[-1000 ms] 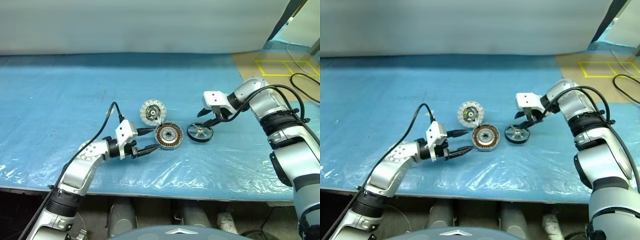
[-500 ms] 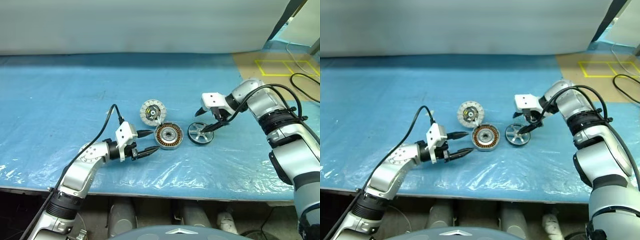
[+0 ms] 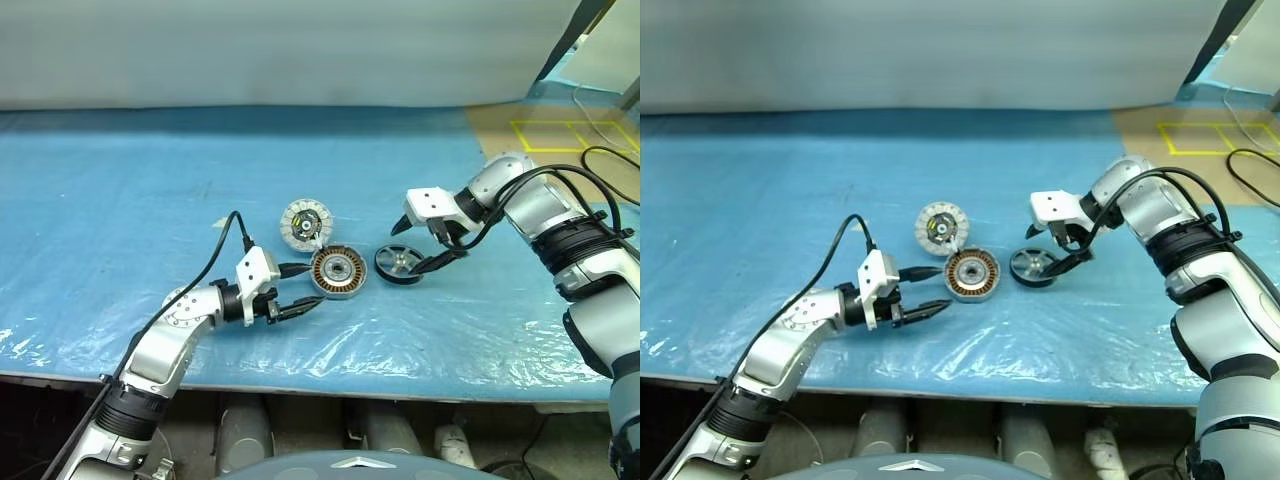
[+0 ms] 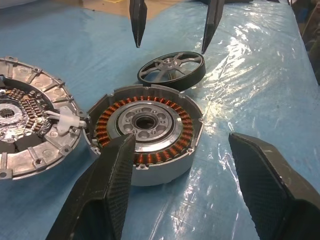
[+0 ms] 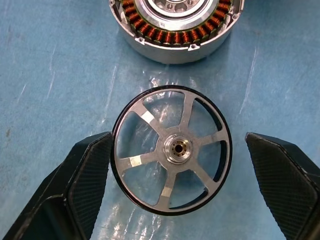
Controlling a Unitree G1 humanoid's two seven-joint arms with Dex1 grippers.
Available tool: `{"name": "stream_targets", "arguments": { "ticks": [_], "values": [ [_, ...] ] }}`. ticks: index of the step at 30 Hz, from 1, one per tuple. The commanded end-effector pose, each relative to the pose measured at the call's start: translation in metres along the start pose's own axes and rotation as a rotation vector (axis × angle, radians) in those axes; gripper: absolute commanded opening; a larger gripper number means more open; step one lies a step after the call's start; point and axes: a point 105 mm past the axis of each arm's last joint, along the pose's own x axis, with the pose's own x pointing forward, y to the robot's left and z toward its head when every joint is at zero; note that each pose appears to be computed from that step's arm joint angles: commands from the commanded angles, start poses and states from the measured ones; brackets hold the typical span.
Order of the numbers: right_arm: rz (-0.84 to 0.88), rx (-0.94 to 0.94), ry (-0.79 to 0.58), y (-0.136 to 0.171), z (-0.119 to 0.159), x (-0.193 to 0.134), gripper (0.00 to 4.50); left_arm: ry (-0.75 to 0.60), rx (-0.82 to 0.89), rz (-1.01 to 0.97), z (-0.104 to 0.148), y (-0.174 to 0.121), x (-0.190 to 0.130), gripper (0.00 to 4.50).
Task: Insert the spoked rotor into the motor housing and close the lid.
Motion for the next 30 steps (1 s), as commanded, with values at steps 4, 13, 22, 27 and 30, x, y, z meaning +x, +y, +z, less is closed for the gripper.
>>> {"name": "stream_targets", "arguments": {
  "ticks": [4,13,22,27,30],
  "values": [
    [0.006,0.024,-0.004,-0.007,0.001,-0.004,4.47,-0.015,0.034,-0.004,0.006,-0.003,0.001,3.14],
    [0.03,0.008,0.041,0.0,-0.011,0.001,3.9,-0.008,0.035,0.004,0.004,-0.003,-0.001,3.14],
    [0.034,-0.003,0.07,0.004,-0.018,0.001,0.95,-0.007,0.04,0.0,0.004,-0.001,0.0,3.14],
    [0.061,-0.002,0.078,0.01,-0.024,0.011,0.75,-0.009,0.041,-0.001,0.004,-0.001,0.001,3.14],
    [0.076,0.008,0.076,0.015,-0.026,0.017,0.75,-0.008,0.041,-0.001,0.004,-0.002,0.0,3.14]
  ]
}}
